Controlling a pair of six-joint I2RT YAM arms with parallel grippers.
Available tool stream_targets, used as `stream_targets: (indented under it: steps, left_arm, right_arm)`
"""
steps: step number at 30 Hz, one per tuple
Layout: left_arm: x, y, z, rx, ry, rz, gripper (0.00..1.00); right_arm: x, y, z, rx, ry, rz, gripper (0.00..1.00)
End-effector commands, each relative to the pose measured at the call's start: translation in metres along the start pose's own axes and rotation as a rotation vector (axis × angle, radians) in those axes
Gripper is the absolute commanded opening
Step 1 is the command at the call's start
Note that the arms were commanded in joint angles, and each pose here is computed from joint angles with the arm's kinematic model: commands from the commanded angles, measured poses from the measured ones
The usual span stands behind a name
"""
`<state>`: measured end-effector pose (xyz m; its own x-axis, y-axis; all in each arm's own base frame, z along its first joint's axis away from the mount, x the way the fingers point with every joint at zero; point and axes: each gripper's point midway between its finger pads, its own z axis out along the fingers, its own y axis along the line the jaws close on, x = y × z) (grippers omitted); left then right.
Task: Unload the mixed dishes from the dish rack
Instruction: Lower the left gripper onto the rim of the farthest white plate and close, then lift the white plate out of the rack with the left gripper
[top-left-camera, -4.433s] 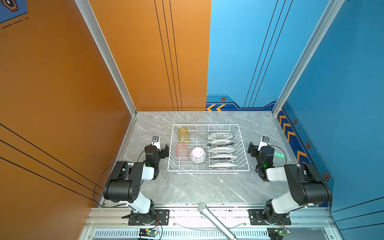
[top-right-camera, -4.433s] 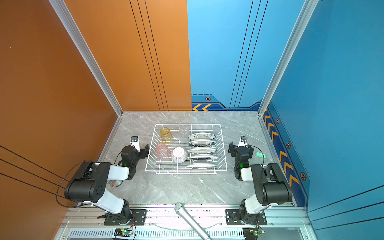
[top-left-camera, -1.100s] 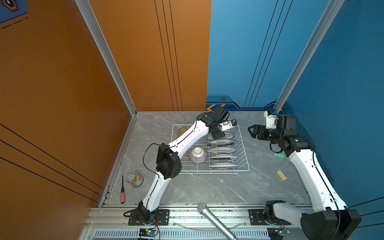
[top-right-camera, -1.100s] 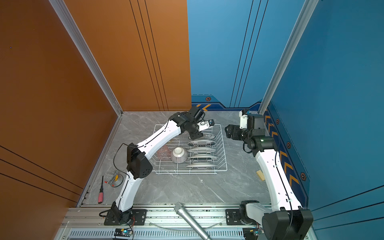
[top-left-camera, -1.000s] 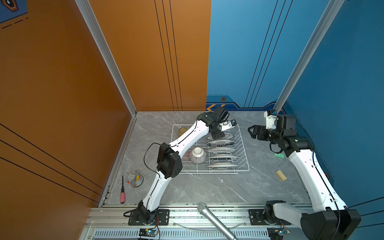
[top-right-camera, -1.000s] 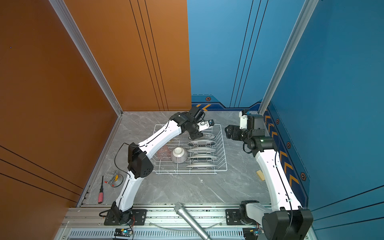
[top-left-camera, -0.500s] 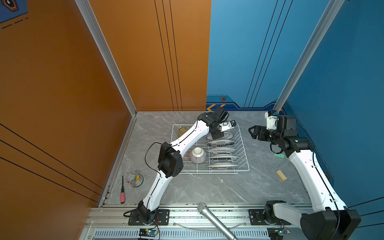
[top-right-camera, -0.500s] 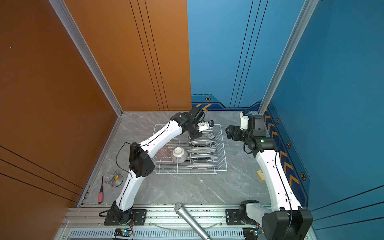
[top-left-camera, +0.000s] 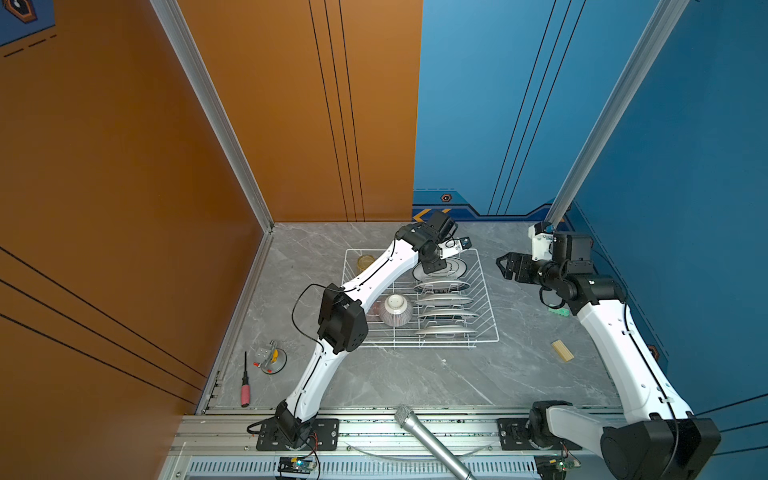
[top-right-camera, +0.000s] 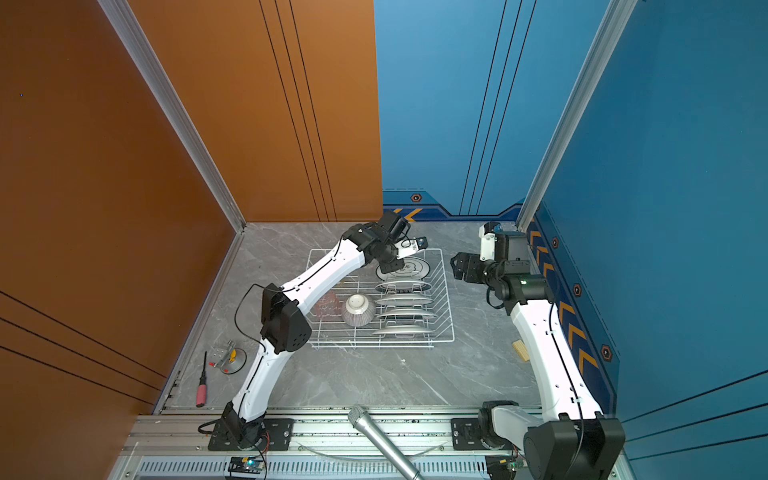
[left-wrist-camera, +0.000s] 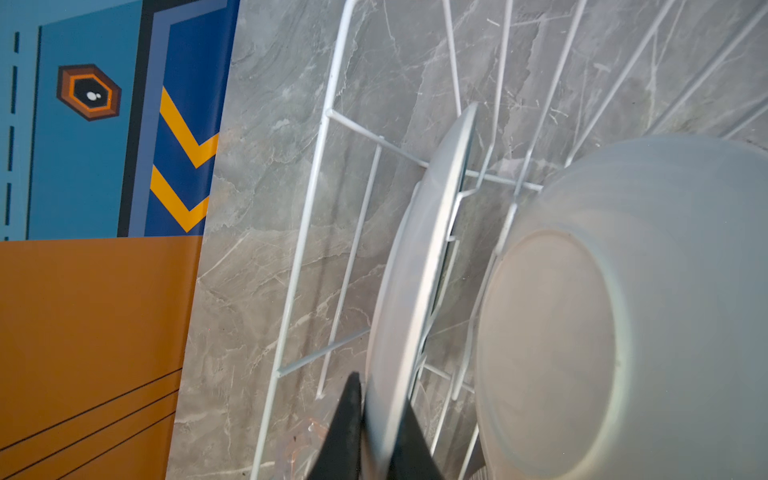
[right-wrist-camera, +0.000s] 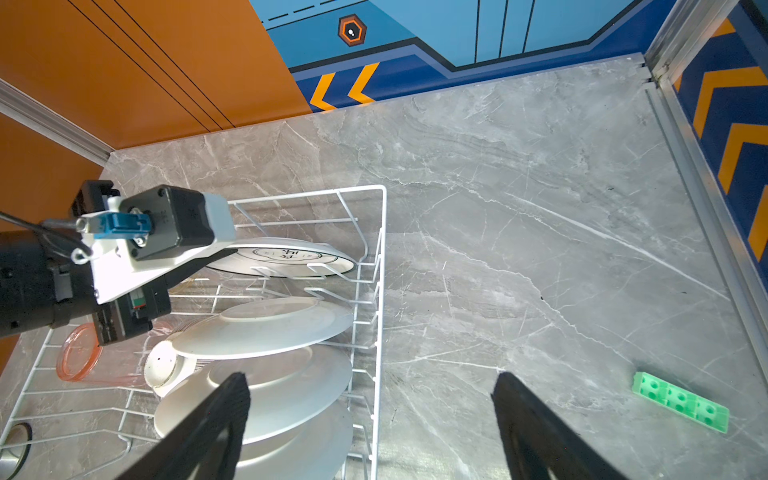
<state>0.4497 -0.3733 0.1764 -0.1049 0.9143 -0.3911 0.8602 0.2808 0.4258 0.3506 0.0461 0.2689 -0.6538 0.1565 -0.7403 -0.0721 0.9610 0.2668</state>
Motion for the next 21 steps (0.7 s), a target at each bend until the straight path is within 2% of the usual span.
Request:
stream_targets:
  steps: [1,12,21]
  left_arm:
    - [0.004,-0.015,0.004,0.023,0.049,0.003,0.05]
    - [-0.005,-0.005,-0.002,-0.049,0.045,0.014,0.0]
    - [-0.037,-0.006,-0.025,-0.116,-0.033,0.036,0.0]
  right_arm:
    - [0.003,0.001,-0.004,-0.016,-0.003,0.011,0.9]
    - [0.006,0.003,-0.002,-0.028,0.001,0.021,0.9]
    - [0.008,0.002,0.0,-0.032,0.0,0.03,0.9]
